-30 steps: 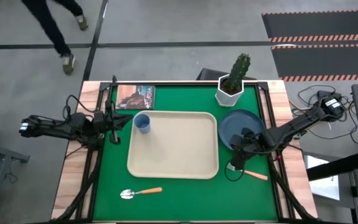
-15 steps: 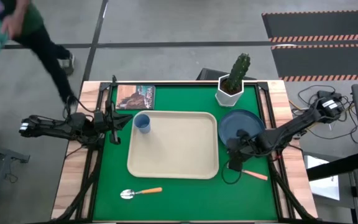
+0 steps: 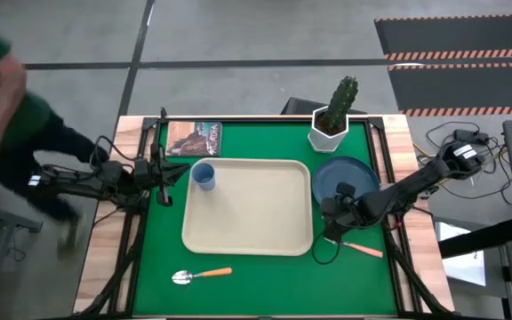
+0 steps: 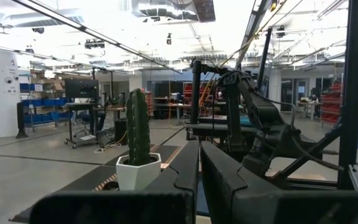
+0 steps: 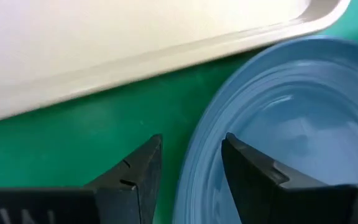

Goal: Pick and place plate/cup/fork/spoon on tray
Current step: Put the blue plate on the white serving tray on the bottom left of the blue cup

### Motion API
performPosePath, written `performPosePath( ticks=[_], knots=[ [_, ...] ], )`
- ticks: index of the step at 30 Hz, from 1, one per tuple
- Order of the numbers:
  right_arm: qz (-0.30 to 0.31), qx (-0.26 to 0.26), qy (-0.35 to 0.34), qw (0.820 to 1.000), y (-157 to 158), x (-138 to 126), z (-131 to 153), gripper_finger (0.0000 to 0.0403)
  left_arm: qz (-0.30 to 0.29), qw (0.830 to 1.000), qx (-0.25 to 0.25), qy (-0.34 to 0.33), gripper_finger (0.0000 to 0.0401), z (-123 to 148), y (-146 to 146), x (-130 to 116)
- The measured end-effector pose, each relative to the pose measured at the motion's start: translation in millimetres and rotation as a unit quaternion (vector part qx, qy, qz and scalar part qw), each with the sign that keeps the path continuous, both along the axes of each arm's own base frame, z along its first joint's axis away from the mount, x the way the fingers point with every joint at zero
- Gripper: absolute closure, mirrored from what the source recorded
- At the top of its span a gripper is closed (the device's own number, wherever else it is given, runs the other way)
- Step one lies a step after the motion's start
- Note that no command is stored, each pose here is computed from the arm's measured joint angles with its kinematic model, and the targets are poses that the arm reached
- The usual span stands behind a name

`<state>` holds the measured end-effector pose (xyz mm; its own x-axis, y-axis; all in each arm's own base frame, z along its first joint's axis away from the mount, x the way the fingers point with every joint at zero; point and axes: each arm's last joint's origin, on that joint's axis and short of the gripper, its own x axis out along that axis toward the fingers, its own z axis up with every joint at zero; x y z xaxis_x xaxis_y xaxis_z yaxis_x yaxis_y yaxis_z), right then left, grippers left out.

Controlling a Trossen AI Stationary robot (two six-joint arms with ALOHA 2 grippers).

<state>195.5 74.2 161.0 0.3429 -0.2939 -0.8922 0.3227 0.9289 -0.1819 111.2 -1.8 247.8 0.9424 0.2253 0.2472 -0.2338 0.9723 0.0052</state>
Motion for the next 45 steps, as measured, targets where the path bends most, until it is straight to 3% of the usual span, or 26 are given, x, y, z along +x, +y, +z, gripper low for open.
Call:
performPosePath(
  ticks=[8,19,28,36,45],
  knots=[
    [-0.018,0.0,0.01,1.0,-0.8,-1.9,-20.7,0.0279,0.0,1.0,0.0,0.001,0.0401,-0.5,0.0,0.1],
    [-0.026,0.003,0.009,1.0,-1.2,-2.9,-23.1,0.0388,0.0,1.0,0.0,0.001,0.0401,-0.7,0.0,0.2],
    [-0.023,0.035,0.0,0.999,0.9,-2.5,-7.8,0.039,0.001,1.0,0.002,0.002,0.0401,-0.8,0.0,0.1],
    [-0.022,0.032,0.02,0.999,7.3,-2.4,21.4,0.0393,0.001,1.0,0.002,0.002,0.0401,-0.8,0.0,0.2],
    [0.005,0.017,-0.03,0.999,24.4,15.7,55.8,0.0394,0.0,1.0,0.002,0.002,0.0401,-0.8,0.0,0.2]
  ],
)
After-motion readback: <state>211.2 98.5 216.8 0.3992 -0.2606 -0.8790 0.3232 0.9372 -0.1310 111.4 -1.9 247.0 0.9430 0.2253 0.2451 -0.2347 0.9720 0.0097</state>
